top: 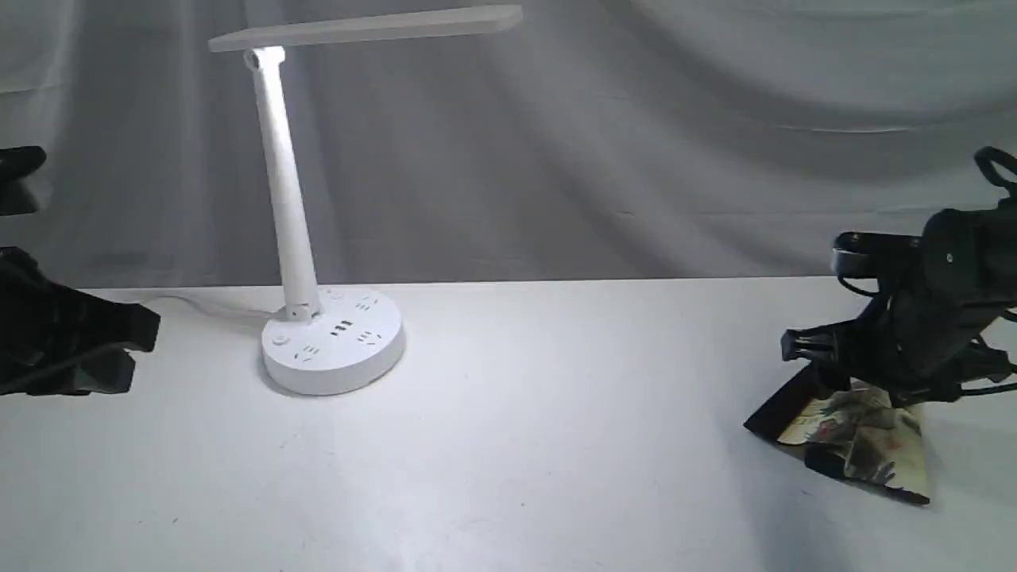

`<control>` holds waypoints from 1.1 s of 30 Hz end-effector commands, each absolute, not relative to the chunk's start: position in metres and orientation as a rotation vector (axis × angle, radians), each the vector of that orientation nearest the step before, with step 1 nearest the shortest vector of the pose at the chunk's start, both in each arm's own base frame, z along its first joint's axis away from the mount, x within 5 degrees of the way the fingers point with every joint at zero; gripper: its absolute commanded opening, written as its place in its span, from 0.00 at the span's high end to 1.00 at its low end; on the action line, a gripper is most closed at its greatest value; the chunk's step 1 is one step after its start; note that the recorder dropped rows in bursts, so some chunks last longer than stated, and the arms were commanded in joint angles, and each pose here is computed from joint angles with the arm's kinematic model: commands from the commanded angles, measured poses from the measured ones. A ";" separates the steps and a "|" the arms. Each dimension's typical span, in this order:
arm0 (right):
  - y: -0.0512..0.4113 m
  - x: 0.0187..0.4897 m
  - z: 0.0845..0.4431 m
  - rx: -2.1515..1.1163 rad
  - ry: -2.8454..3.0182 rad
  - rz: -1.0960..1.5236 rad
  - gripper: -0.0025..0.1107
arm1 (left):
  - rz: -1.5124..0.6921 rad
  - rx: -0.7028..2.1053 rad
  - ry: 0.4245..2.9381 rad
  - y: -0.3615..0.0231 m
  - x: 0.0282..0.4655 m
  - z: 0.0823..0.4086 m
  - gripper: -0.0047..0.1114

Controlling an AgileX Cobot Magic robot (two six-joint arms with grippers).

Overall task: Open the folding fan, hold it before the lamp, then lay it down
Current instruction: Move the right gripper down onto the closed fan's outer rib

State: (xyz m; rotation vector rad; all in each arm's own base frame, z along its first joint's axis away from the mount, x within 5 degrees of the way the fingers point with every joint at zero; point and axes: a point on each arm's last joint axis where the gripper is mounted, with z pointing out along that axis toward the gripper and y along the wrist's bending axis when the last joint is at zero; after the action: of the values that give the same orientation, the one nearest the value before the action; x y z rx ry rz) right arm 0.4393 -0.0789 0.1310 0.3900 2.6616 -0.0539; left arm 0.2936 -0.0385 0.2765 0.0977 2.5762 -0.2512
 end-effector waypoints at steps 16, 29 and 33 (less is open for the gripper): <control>-0.077 0.438 0.105 0.264 2.766 -0.036 0.45 | -0.257 0.089 2.548 -0.039 0.296 0.279 0.75; -0.061 0.423 0.100 -0.347 2.951 -0.047 0.54 | -0.258 0.087 2.546 -0.039 0.297 0.279 0.75; -0.051 0.417 0.099 -0.598 2.988 0.009 0.56 | -0.258 0.087 2.546 -0.039 0.297 0.279 0.75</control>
State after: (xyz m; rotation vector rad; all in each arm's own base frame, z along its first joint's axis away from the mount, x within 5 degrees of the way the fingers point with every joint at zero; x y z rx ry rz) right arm 0.4309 -0.0575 0.1128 -0.4056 2.8710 -0.0485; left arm 0.2943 -0.0386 0.2770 0.0951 2.5667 -0.2532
